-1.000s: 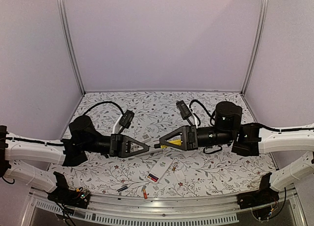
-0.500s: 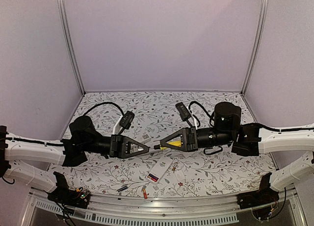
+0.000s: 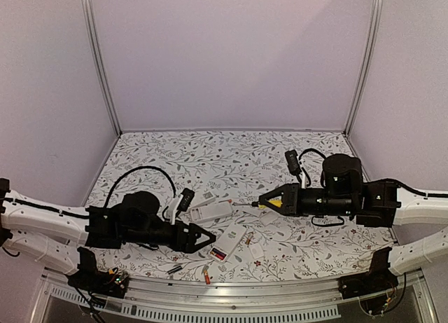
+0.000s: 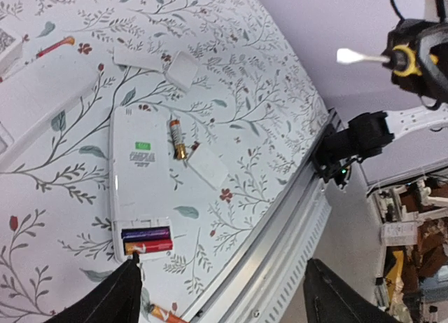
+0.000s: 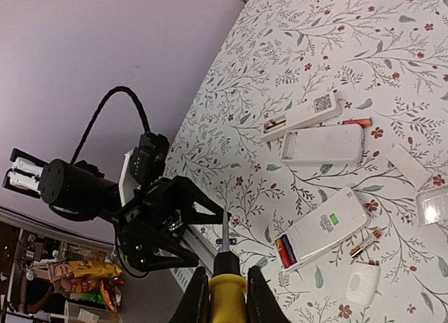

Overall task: Unload the batteries from the remote control
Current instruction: Hold the remote control without the battery cover at the center of the board.

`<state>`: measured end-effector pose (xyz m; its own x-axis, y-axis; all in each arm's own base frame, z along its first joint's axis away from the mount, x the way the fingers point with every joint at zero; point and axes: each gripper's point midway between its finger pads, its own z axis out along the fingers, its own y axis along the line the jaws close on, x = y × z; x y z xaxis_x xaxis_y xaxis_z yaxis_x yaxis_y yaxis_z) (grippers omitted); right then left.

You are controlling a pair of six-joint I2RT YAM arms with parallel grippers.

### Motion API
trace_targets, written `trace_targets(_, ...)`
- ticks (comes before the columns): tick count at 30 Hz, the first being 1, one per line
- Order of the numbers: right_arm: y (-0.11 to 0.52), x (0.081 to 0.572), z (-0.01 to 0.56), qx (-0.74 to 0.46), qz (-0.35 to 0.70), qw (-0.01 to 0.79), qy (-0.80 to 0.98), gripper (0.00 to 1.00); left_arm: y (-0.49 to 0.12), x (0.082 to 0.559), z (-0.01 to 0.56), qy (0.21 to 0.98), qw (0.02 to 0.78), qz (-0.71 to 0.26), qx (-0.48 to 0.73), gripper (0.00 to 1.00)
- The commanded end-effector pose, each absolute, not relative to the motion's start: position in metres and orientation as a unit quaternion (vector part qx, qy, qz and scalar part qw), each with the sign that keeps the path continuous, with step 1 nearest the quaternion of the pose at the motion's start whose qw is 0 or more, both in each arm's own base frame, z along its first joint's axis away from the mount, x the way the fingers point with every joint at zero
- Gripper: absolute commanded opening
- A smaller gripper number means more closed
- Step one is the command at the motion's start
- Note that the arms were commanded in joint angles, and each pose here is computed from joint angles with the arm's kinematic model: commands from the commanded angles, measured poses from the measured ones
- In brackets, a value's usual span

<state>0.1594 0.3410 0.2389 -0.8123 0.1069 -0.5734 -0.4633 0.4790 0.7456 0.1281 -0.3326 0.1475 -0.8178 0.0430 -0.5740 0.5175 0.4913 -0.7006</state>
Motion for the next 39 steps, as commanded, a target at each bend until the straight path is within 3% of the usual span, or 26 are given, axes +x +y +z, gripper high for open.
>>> trace_targets(1,0.309,0.167,0.196,-0.081,0.409,0.296,0.86,0.0,-0.309,0.132,0.092,0.884,0.291,-0.329,0.158,0.79)
trace_targets(11,0.298,0.165,0.19,-0.062,0.418,0.3,0.855,0.0,-0.348,0.112,0.047,0.894,0.274,-0.259,0.242,0.81)
trace_targets(24,0.286,0.163,0.192,-0.053,0.424,0.311,0.849,0.0,-0.352,0.112,0.007,0.909,0.257,-0.15,0.294,0.82)
trace_targets(28,0.284,0.163,0.192,-0.055,0.419,0.313,0.851,0.0,-0.354,0.105,-0.004,0.904,0.24,-0.136,0.327,0.72)
trace_targets(32,0.282,0.163,0.193,-0.057,0.415,0.315,0.852,0.0,-0.348,0.101,-0.011,0.895,0.229,-0.122,0.363,0.53)
trace_targets(39,0.281,0.157,0.191,-0.071,0.413,0.306,0.855,0.0,-0.351,0.089,-0.006,0.847,0.222,-0.129,0.465,0.44)
